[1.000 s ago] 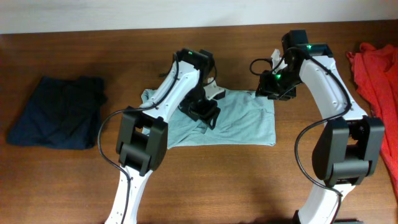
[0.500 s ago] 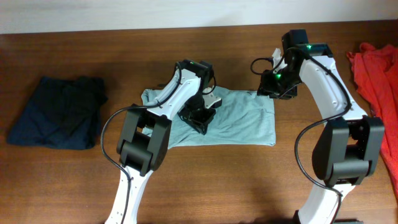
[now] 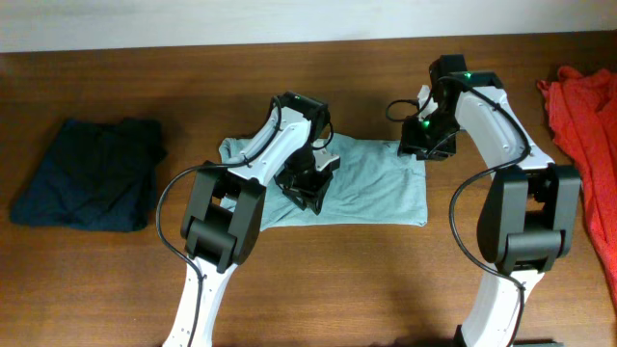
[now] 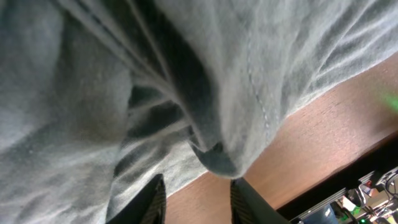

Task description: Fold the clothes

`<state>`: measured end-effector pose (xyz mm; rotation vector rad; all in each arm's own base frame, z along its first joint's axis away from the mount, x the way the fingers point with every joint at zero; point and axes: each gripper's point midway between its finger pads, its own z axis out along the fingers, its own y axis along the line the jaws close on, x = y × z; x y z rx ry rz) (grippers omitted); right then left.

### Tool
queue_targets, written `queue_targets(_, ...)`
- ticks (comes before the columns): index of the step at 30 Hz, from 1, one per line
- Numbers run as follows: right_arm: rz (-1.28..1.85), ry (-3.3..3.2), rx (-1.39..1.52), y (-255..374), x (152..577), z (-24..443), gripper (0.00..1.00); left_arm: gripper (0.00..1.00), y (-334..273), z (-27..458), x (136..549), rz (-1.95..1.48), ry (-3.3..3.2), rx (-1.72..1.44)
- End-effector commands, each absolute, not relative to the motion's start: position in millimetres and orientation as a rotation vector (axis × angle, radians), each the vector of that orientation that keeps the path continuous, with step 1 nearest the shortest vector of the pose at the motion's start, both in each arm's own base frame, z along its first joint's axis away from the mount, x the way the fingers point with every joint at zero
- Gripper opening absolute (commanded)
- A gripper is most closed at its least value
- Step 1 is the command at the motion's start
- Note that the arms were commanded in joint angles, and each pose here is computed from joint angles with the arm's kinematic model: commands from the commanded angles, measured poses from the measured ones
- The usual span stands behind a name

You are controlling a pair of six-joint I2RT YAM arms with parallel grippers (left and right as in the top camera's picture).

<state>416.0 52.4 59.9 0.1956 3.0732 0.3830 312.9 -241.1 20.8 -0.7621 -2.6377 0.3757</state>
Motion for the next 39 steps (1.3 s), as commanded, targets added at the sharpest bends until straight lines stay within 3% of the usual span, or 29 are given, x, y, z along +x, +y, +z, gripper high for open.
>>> queue_targets(1, 0.354, 3.077, 0.214, 48.4, 415.4, 57.4, 0.46, 0.41, -245.8, 19.2, 311.8, 0.39, -2.642, -0.728)
queue_targets(15, 0.354, 3.081, 0.214, 48.5, 414.6, 57.3, 0.46, 0.41, -260.6, 13.9, 325.1, 0.413, -2.722, -0.695)
queue_targets(17, 0.353, 3.084, 0.215, 48.3, 413.9, 57.3, 0.46, 0.28, -260.9, 13.8, 325.8, 0.414, -2.724, -0.697)
queue_targets(18, 0.353, 3.086, 0.217, 48.0, 413.2, 57.2, 0.46, 0.11, -260.8, 13.8, 325.6, 0.413, -2.724, -0.697)
queue_targets(19, 0.353, 3.09, 0.217, 47.9, 412.2, 57.2, 0.46, 0.03, -260.5, 13.9, 325.2, 0.412, -2.722, -0.695)
queue_targets(25, 0.352, 3.121, 0.191, 47.9, 404.7, 57.0, 0.46, 0.01, -253.5, 17.6, 313.0, 0.383, -2.672, -0.666)
queue_targets(33, 0.351, 3.079, 0.188, 47.8, 415.3, 55.8, 0.13, 0.01, -244.9, 23.3, 298.0, 0.346, -2.609, -0.632)
queue_targets(39, 0.336, 3.15, 0.275, 46.4, 402.3, 28.6, 0.05, 0.01, -248.0, 21.1, 303.5, 0.359, -2.632, -0.645)
